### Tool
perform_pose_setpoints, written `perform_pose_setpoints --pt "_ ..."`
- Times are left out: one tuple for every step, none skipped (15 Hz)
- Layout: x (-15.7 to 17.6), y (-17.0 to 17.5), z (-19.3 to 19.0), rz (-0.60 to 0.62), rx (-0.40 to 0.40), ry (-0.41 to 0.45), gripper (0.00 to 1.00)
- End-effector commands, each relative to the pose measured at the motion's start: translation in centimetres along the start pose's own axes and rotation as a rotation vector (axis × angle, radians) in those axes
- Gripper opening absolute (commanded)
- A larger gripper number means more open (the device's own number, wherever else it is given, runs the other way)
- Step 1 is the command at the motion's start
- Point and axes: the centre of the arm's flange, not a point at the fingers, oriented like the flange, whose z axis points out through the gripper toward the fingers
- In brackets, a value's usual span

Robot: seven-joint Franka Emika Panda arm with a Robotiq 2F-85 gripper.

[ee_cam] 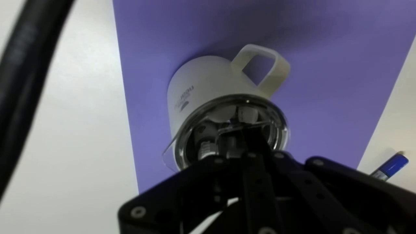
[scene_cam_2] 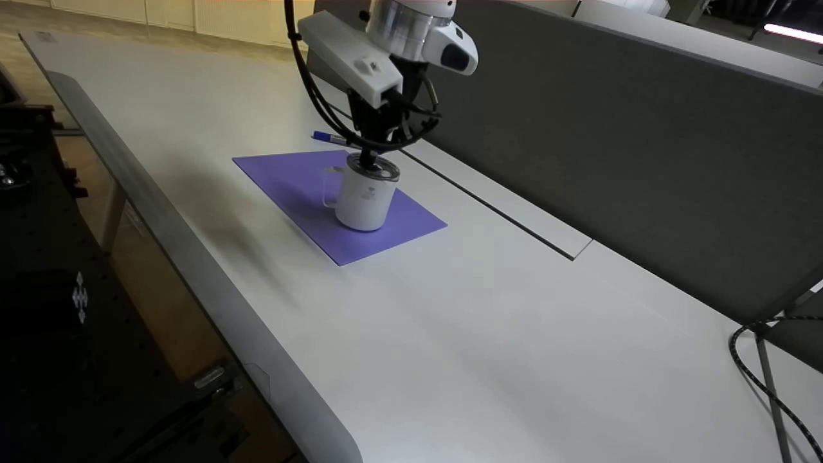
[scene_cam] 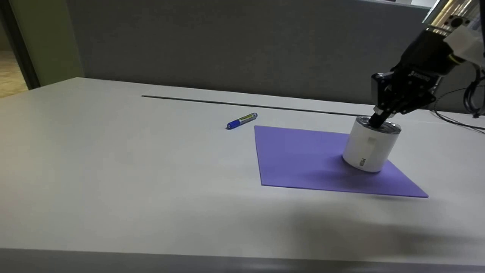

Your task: Move the black thing on the mug

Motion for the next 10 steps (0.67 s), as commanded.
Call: perform_pose_setpoints --pt "1.3 1.0 -0.6 0.011 0.011 0.013 0.0" --pt "1.9 0.9 -1.4 0.013 0.018 0.027 0.0" --pt "2.6 0.8 -2.2 0.008 0.027 0.037 0.0" --pt "3.4 0.7 -3.4 0.001 0.03 0.039 0.0" --pt "4.1 0.7 -4.3 -0.008 0.039 0.035 0.0" --pt "4.8 0.7 -5.6 -0.019 0.049 0.026 0.0" --pt "5.3 0.8 -6.5 -0.032 0.059 0.019 0.0" --pt "5.7 0.8 -7.4 -0.049 0.064 -0.009 0.0" --pt "6.1 0.7 -8.1 -0.067 0.068 -0.05 0.0" --pt "6.4 0.5 -8.9 -0.075 0.073 -0.1 0.0"
